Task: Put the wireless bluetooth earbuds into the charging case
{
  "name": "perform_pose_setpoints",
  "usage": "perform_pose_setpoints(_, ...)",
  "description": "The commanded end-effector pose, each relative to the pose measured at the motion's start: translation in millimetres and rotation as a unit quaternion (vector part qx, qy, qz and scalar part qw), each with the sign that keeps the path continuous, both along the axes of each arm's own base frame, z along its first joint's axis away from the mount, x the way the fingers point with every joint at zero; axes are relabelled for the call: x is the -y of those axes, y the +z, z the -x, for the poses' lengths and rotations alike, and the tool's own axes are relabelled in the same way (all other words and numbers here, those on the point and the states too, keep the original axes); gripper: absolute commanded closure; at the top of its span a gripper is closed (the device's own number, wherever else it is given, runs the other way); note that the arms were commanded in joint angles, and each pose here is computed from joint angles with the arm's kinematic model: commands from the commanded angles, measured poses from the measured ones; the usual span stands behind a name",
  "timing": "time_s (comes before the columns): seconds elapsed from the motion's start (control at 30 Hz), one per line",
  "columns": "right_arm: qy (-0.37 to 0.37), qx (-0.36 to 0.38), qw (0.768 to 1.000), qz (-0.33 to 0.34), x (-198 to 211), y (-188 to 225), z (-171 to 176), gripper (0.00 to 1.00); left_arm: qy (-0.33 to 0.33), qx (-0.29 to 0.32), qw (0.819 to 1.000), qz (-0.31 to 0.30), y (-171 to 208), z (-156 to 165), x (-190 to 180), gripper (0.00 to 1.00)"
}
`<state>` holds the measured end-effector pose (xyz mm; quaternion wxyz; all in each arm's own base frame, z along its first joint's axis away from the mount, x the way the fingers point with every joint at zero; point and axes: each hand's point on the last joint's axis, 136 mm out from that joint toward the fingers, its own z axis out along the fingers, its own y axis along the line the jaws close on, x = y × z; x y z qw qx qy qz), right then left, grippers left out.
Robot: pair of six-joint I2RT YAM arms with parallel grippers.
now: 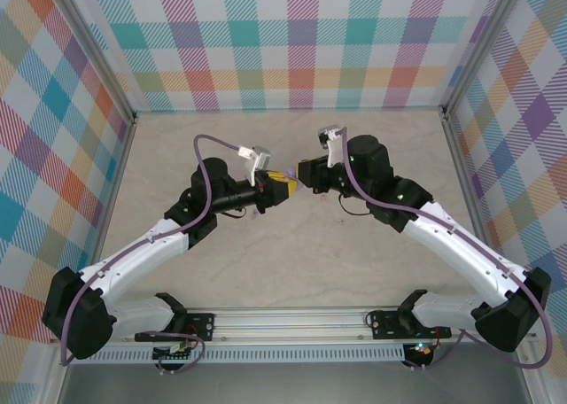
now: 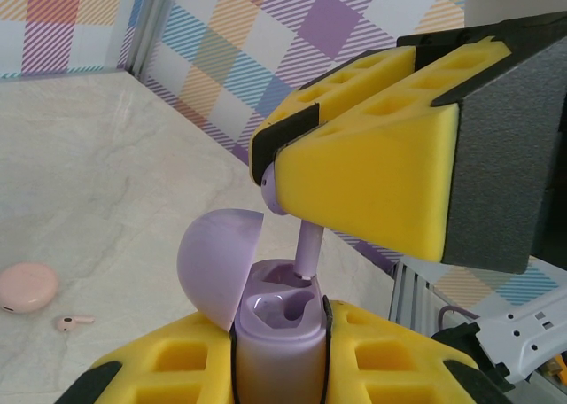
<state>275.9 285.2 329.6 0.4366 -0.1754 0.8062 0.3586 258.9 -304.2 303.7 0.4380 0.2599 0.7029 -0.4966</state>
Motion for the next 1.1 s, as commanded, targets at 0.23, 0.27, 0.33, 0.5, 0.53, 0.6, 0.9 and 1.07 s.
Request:
perform_pose_setpoints(0.23,0.005,0.001,1.0,0.004,-6,-5,1,0.79,-0.005,0.033,0.999,0.028,30,3,3,0.86)
perform_pose_setpoints(0.27,0.004,0.0,1.0,0.005,-7,-6,1,0.79,-0.007,0.034,0.999,0.028,31,3,4,0.86)
perform_pose_setpoints(0.33,0.003,0.0,1.0,0.005,-7,-7,1,0.79,-0.007,0.032,0.999,0.028,31,3,4,0.87)
perform_pose_setpoints(0.5,0.006,-0.001,1.0,0.01,-9,-9,1,0.79,-0.005,0.033,0.999,0.03,32,2,4,0.87)
perform_pose_setpoints(0.53,0.006,-0.002,1.0,0.012,-10,-11,2,0.79,-0.002,0.032,0.999,0.03,31,1,3,0.87)
perform_pose_setpoints(0.6,0.008,-0.005,1.0,0.015,-10,-13,3,0.79,0.004,0.032,0.999,0.03,31,0,2,0.87)
perform_pose_setpoints(0.9,0.02,-0.016,0.999,0.021,-13,-19,10,0.79,0.024,0.042,0.998,0.034,35,-4,-2,0.87)
perform_pose_setpoints(1.07,0.012,-0.022,0.999,0.024,-11,-21,9,0.74,0.031,0.046,0.998,0.036,35,-5,-4,0.87)
